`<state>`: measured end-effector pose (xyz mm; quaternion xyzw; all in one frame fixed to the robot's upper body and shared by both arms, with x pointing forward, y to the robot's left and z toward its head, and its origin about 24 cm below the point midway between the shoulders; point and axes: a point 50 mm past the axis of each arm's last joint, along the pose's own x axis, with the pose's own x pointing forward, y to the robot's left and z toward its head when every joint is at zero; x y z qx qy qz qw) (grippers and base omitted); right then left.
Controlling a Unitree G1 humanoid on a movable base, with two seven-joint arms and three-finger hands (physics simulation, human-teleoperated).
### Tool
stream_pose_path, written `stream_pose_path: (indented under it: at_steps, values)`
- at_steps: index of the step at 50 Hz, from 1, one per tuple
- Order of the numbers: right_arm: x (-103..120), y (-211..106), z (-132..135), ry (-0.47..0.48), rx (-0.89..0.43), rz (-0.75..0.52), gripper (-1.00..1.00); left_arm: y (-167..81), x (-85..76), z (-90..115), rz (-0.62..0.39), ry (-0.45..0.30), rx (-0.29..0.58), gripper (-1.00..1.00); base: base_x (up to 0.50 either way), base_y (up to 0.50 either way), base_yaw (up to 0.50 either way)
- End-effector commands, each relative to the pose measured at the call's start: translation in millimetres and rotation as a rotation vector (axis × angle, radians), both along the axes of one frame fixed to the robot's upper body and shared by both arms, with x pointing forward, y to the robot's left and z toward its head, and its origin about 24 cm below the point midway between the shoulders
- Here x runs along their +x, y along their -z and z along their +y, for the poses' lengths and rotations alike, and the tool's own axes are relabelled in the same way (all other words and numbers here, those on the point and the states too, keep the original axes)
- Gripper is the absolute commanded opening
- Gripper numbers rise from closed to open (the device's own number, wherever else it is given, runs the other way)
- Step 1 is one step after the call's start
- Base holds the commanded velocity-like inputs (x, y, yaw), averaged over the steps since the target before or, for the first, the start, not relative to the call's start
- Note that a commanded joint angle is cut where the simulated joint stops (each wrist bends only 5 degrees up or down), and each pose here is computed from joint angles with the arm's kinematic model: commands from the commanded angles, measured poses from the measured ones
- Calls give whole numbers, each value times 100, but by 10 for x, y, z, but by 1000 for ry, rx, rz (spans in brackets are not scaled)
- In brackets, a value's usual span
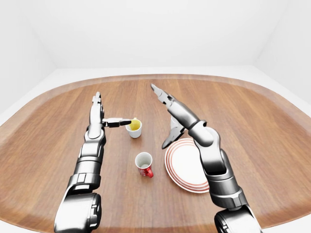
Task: Pick up the red mug and put it on the plate
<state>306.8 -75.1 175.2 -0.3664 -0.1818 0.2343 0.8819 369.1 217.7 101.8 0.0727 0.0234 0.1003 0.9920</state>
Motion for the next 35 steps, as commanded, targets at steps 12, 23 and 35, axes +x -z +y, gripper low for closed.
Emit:
stream_pose_path:
  at_steps: [12, 23, 35]
  values:
    - [-18, 400, 317, -45, -207, 155, 100, 30, 4, 14, 17, -3, 1, 100, 0, 0, 0]
    - [-10, 648, 399, -40, -251, 235, 100, 35, -7, 16, 15, -2, 2, 100, 0, 0, 0]
    - [-7, 980, 473, -24, -266, 336, 100, 52, -3, 33, 25, -6, -3, 100, 0, 0, 0]
